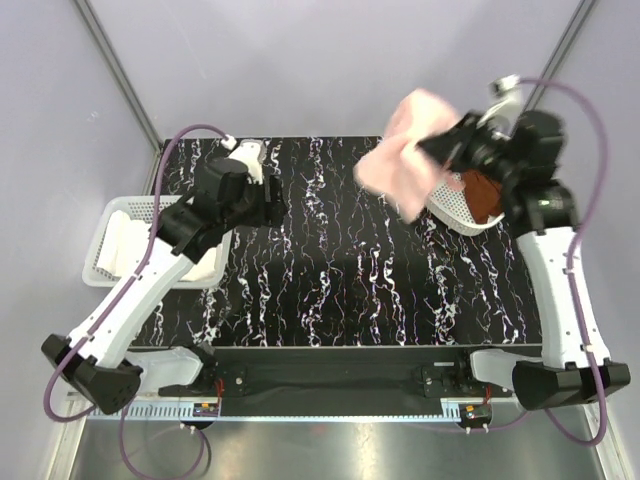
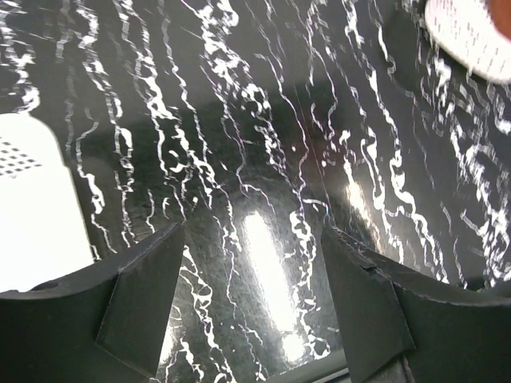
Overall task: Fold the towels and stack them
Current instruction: Move the towel to the center of the board
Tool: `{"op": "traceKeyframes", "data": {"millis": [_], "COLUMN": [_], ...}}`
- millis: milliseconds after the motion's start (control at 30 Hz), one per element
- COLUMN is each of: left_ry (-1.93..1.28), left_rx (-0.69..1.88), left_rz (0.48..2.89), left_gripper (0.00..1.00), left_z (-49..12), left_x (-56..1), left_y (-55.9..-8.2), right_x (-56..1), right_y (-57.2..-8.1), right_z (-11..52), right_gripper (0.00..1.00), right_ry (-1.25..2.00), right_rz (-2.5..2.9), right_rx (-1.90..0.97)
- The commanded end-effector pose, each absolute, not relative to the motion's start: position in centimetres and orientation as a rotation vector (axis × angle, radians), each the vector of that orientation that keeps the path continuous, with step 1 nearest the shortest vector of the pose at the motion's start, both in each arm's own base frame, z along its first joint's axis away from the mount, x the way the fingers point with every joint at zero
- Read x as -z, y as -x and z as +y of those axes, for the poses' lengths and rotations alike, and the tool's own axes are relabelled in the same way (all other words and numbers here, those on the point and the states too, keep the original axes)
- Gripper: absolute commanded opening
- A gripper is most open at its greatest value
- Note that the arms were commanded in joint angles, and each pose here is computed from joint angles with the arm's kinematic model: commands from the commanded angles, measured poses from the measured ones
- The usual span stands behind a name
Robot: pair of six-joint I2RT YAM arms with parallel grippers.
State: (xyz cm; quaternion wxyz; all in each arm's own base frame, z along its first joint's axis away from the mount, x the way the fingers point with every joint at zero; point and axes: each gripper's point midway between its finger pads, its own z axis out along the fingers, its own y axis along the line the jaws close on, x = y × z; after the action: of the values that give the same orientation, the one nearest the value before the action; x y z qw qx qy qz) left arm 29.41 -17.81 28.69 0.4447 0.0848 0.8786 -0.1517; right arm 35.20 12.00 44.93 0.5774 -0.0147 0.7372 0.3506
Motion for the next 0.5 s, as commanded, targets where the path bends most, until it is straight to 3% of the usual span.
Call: {"op": "traceKeyframes", "data": {"millis": [0, 167, 300, 333, 433, 467], "left_ry": [-0.092, -0.096, -0.16, -0.188, -0.236, -0.276], "left_rx": [0.33, 0.303, 0.334, 0.362, 0.429, 0.485], "left_rz": [2.162, 2.235, 2.326, 2.35, 2.39, 2.398], "left_gripper": [0.75, 0.75, 0.75, 0.74, 0.73, 0.72], "left_z": [-15.6, -14.8, -15.7, -16.2, -17.8, -19.3], "left_x": [-28.6, -25.1, -21.8, -21.0, -19.0, -18.6], "left_y": [-29.5, -28.6, -27.6, -27.4, -26.6, -25.8], "right_x": [-32.5, -21.0, -17.3, -17.7, -18.1, -17.4], "right_y": [-33.8, -31.2, -30.0, -30.3, -30.5, -30.5], "right_z": [17.5, 20.3, 21.1, 20.9, 18.3, 16.4], "right_gripper": [0.05, 0.15, 0.39, 0.54, 0.71, 0.72], "right_ry": [0.056, -0.025, -0.056, -0.061, -0.124, -0.192], "right_rz": [2.091, 2.312, 2.423, 2.426, 2.461, 2.492], "right_rx": [-0.989, -1.036, -1.018, -0.989, -0.779, -0.642]}}
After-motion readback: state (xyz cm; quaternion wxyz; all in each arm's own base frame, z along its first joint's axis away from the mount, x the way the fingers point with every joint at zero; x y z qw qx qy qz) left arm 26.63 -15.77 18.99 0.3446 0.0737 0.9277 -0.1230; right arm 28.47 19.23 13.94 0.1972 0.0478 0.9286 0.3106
